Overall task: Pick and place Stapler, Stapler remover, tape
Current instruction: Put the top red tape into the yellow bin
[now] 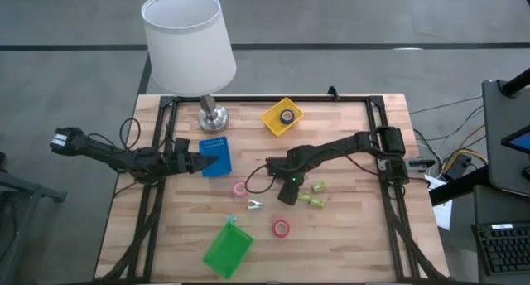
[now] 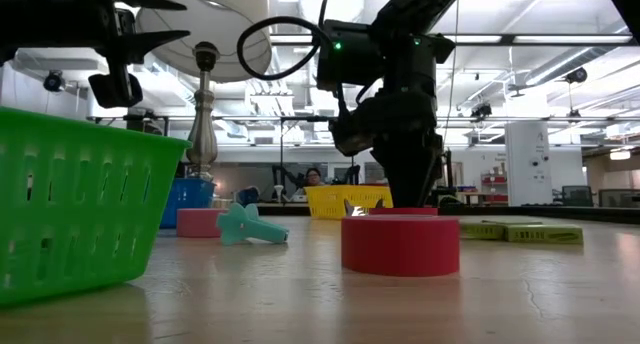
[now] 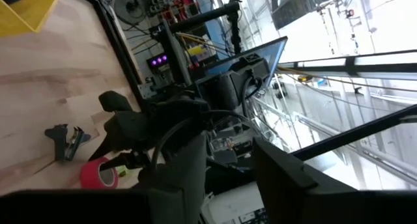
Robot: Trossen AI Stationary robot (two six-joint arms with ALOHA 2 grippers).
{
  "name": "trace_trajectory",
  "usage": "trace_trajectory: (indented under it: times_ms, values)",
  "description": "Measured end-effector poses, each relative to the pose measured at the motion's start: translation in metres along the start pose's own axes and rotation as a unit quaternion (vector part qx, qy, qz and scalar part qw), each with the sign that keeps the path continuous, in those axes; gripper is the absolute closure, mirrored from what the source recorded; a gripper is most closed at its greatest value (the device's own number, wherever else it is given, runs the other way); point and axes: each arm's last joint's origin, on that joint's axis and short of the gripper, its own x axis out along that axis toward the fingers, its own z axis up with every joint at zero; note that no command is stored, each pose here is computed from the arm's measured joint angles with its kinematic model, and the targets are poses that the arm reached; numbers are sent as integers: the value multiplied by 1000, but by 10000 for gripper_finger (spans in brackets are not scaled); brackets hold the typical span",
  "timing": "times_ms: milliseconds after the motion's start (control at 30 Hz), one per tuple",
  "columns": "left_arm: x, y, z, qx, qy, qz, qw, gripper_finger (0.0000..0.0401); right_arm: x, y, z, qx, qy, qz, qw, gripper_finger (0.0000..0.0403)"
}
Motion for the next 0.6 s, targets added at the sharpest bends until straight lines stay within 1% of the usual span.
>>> trace_trajectory:
  times_ms: [133,267,333,467,600]
  values:
    - [0,0,0,1,0,0,1000,308,0,0,0,0,0,0,1000,355]
    - [0,0,0,0,1,-1,1000,315,-4,1,-1,7,0,3,1000,362]
    - [0,0,0,0,1,0,1000,312,-13,2,-2,14,-4,5,1000,361]
    - [0,0,0,5,0,0,1000,304,-39,3,-2,13,-39,21,999,355]
    - [0,0,0,7,1,0,1000,300,-67,-9,-2,42,-74,20,996,358]
